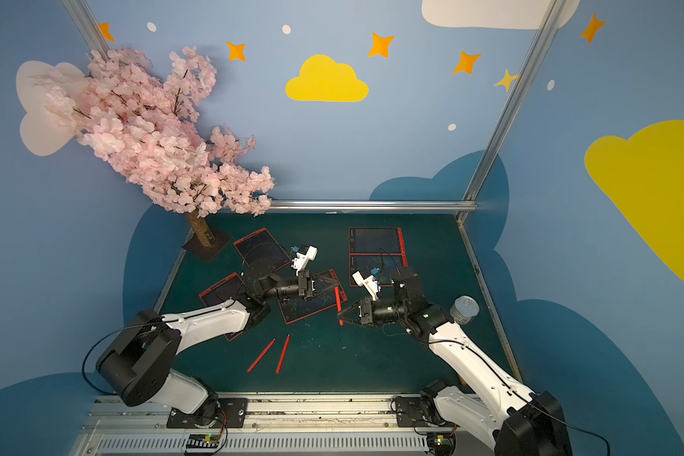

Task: Place the stylus back onto the writing tablet
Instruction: Pick up the stylus from the center of the board.

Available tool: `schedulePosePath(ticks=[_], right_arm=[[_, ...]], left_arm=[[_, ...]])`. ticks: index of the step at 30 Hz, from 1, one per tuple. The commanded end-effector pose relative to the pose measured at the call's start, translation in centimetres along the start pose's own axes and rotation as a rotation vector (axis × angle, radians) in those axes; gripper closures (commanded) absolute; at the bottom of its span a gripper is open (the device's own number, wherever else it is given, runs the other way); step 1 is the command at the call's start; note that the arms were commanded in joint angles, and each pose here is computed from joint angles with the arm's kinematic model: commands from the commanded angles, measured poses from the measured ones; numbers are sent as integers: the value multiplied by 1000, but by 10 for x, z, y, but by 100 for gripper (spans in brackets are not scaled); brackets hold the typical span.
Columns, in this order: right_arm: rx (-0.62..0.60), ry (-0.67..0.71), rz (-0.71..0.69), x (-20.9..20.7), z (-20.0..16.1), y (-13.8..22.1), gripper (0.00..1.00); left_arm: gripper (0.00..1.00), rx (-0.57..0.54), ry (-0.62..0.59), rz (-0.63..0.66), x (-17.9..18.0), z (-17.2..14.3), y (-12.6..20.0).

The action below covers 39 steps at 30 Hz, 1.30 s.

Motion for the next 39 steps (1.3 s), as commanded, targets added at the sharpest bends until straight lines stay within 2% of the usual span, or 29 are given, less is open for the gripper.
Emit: schedulePosePath(ticks=[1,3,5,7,13,17,19,22,28,33,36,39], right_arm=[[-10,0,-14,1,4,0,97],[-12,3,-13,4,4,1,99],[-6,7,-28,5,4,1,100],[3,8,-47,5,3,0,100],[5,20,-161,-7,1,-2,100],[27,40,-297,-18,0,-5,100],[41,59,-362,-21,-1,-8,100],[58,81,-462,-28,-1,-12,100],[71,84,-552,-35,1,-19,100],[90,45,-594,-43,-2,-24,100],[93,25,-626,-50,-5,-24,100],[85,17,-601,-49,-5,-28,100]], left_arm=[[89,1,6,22,1,0,1],[79,-6,32,53,1,1,1],[63,-16,46,96,0,1,3],[52,-30,39,142,-3,1,7],[29,-89,2,342,-8,-4,32],[13,-132,3,502,-6,-9,52],[9,-140,11,576,-5,-13,60],[9,-160,45,645,-3,-19,68],[24,-174,57,689,4,-27,57],[35,-139,32,656,10,-28,37],[38,-138,50,640,15,-25,28],[40,-131,54,619,20,-24,16]])
Point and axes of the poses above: each gripper's point midway between its finger pads, its own y axis back along the fingers, its own x axis along the line the jaws close on, z = x × y, the point moved 4 cm from there along y, back along the fingers, and after that the axes turned 13 degrees about y, right-handed, at the moved point
